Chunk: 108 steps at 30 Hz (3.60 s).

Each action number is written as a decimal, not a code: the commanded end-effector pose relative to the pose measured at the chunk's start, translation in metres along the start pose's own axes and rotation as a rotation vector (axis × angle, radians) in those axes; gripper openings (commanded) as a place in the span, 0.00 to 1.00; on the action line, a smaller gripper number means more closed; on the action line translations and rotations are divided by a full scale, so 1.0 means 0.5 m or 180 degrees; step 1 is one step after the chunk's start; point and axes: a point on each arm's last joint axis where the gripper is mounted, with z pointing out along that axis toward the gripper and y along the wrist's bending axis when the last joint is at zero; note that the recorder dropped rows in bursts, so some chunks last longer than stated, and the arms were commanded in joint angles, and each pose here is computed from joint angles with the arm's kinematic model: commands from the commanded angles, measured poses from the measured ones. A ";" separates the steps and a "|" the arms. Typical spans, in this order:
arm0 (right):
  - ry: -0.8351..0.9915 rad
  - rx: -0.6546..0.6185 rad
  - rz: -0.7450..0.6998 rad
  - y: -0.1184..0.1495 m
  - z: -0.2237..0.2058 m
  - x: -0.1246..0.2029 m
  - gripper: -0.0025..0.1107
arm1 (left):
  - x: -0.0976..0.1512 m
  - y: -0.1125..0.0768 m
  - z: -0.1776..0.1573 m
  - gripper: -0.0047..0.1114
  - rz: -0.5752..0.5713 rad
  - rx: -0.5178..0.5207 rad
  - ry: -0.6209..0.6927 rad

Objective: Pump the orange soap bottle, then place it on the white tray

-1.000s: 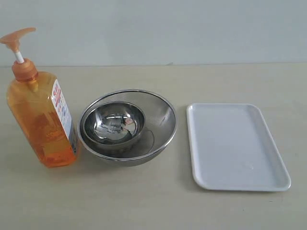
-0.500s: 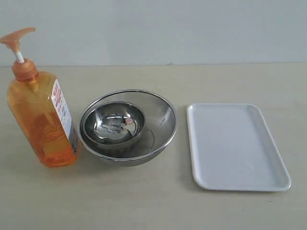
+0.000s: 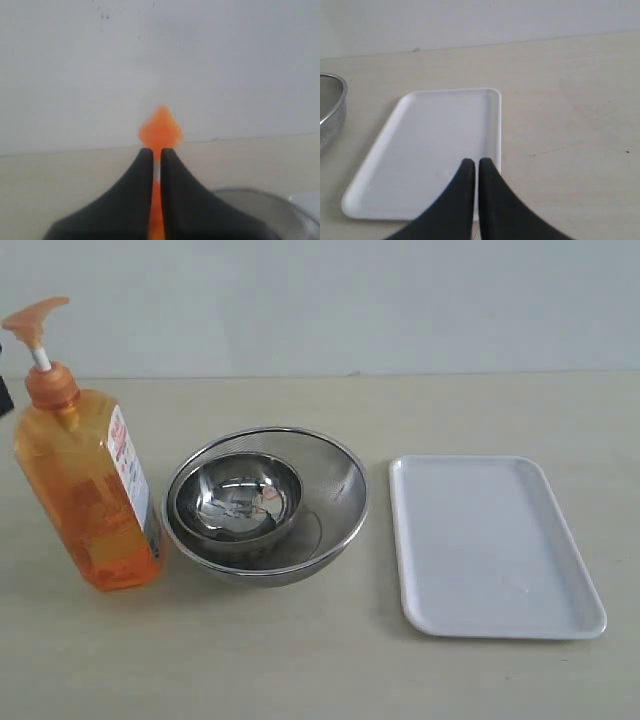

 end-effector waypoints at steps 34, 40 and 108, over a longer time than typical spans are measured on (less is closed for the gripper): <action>-0.0027 0.0013 -0.0040 -0.001 -0.001 -0.001 0.02 | 0.190 -0.024 -0.084 0.40 -0.0189 0.0715 0.0251; -0.0027 0.0013 -0.0040 -0.001 -0.001 -0.001 0.02 | 0.195 -0.022 -0.069 0.81 -0.0380 0.0644 0.0386; -0.0053 0.0015 -0.0050 -0.001 -0.001 -0.003 0.02 | 0.179 -0.003 0.076 0.78 -0.0560 0.0215 0.0206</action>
